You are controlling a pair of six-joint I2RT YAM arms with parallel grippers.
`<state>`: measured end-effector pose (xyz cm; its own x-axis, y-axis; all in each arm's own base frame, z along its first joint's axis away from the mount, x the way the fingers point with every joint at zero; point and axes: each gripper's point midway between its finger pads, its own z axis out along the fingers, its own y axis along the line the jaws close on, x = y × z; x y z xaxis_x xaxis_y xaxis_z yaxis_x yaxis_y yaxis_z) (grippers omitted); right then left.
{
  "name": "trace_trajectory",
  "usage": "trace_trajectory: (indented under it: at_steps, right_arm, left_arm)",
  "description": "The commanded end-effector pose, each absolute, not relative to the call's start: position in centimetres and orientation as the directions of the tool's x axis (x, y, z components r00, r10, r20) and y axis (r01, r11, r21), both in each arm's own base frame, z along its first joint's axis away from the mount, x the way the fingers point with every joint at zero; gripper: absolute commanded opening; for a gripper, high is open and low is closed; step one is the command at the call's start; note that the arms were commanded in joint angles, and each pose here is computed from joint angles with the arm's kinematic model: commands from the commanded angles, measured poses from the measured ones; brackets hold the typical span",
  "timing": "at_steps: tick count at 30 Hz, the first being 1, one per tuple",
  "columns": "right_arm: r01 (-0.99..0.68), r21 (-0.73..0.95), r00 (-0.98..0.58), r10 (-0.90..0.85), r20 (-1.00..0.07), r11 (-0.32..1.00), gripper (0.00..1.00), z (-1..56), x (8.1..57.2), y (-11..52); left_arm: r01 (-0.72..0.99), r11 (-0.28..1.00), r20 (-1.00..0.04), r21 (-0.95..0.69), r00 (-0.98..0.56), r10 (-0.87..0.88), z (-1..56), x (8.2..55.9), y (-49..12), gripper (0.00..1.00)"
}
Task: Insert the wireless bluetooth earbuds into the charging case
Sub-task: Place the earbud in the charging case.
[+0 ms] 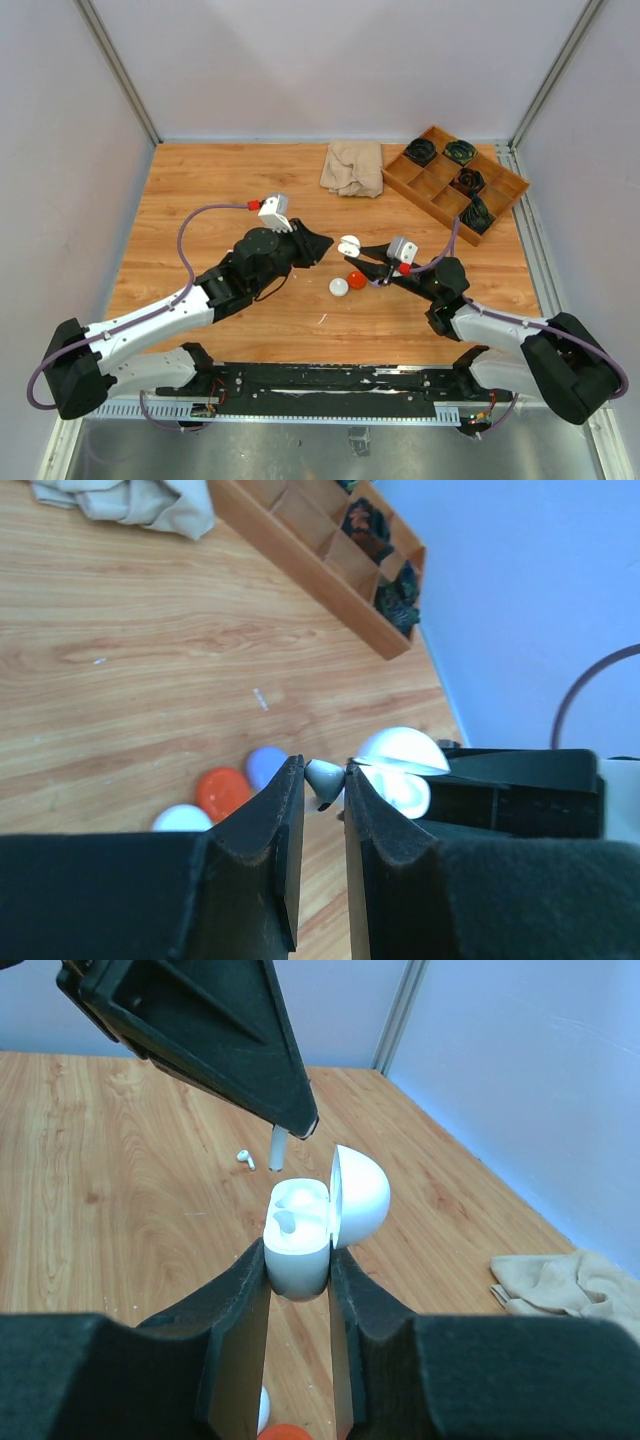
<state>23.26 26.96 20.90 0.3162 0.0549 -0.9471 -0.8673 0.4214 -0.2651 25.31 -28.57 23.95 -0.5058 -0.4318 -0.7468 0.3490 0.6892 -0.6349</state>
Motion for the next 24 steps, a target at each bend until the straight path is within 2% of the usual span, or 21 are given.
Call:
trace_trajectory:
  at_steps: [1,9,24]
  right_arm:
    - [-0.858,-0.267,0.355,0.130,-0.926,0.440,0.01,22.6,22.8,27.0]
    - [-0.861,-0.258,0.353,0.151,-0.923,0.438,0.01,22.7,22.7,27.1]
    - [-0.855,-0.247,0.364,0.187,-0.912,0.456,0.01,23.3,22.6,26.8]
  left_arm:
    - [0.370,0.616,-0.716,-0.696,-0.430,-0.550,27.6,25.4,-29.4,0.15]
    - [0.400,0.587,-0.710,-0.704,-0.395,-0.582,29.2,25.0,-30.5,0.14]
    - [0.386,0.593,-0.708,-0.706,-0.395,-0.586,28.1,24.6,-32.0,0.14]
